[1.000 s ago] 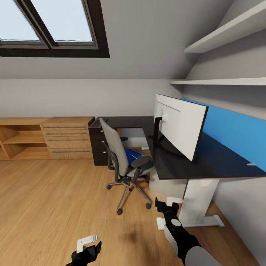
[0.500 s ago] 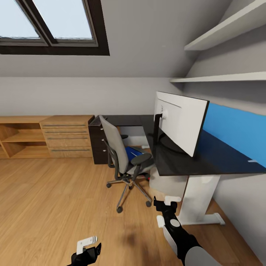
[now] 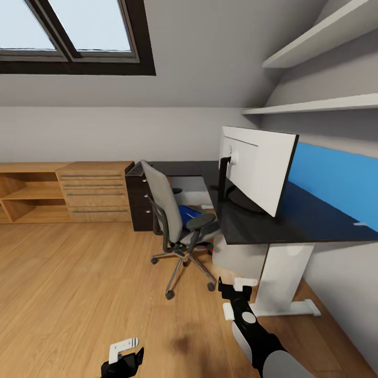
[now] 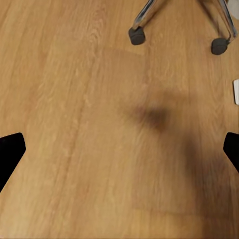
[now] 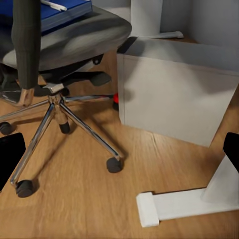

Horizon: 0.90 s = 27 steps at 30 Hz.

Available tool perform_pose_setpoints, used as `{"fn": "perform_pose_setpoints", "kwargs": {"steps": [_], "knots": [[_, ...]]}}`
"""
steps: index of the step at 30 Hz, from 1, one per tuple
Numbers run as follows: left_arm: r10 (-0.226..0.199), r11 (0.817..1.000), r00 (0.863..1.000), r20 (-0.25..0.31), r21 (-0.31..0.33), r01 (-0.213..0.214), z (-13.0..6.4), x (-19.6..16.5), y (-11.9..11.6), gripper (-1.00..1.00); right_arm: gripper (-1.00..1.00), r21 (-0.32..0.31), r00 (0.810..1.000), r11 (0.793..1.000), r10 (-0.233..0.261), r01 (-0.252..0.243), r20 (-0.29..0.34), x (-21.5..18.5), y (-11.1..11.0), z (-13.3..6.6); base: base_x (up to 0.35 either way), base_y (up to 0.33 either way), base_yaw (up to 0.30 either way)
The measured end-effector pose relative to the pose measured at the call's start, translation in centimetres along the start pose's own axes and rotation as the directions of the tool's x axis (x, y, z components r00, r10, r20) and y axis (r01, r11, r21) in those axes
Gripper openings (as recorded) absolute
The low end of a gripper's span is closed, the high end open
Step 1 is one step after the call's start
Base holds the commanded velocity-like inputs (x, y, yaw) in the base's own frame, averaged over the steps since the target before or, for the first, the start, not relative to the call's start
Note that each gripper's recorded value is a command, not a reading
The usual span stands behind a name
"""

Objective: In the bedroom, organize the workspace by keeping the computer under the desk, ensuring the monitor is on the desk, placing the keyboard on the desk next to the monitor, placing the mouse on the desk next to the keyboard, moving the folder from the swivel chair onto the desk next to the mouse, stacking the notebook on top of the folder with the pen on top of the notebook, and positioning the swivel chair next to the desk.

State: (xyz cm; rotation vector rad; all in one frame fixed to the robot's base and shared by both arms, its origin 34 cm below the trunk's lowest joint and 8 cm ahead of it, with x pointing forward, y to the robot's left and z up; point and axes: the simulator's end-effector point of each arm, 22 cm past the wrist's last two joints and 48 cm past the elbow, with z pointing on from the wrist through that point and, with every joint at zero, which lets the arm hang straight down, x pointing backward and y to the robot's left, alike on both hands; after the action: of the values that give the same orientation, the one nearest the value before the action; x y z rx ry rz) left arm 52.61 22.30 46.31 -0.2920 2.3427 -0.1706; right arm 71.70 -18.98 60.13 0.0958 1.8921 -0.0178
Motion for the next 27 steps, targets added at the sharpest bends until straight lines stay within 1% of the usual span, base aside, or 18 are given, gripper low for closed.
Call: {"fn": "perform_pose_setpoints", "kwargs": {"steps": [9, 18, 21, 27], "knots": [[0.002, 1.0, 1.0, -0.003, 0.004, -0.002, 1.1, 1.6, 0.4, 1.0, 1.0, -0.001, 1.0, 1.0, 0.001, -0.001, 0.013, 1.3, 0.0, 0.3, 0.0, 0.0, 0.0], [0.003, 1.0, 1.0, -0.002, 0.004, -0.003, 2.2, 3.1, 0.9, 1.0, 1.0, -0.003, 0.996, 1.0, 0.01, -0.01, 0.093, -0.9, 0.1, 1.1, 0.0, 0.0, 0.0], [0.003, 1.0, 1.0, -0.002, 0.003, -0.003, 2.5, 3.6, 1.0, 1.0, 1.0, -0.005, 0.995, 1.0, 0.007, -0.007, 0.095, -0.5, 0.2, 1.2, 0.0, 0.0, 0.0], [0.002, 1.0, 1.0, -0.002, 0.002, -0.002, 3.2, 4.7, 1.4, 1.0, 1.0, -0.008, 0.998, 1.0, -0.002, 0.003, 0.065, 0.9, 0.1, 1.5, 0.0, 0.0, 0.0]]}}
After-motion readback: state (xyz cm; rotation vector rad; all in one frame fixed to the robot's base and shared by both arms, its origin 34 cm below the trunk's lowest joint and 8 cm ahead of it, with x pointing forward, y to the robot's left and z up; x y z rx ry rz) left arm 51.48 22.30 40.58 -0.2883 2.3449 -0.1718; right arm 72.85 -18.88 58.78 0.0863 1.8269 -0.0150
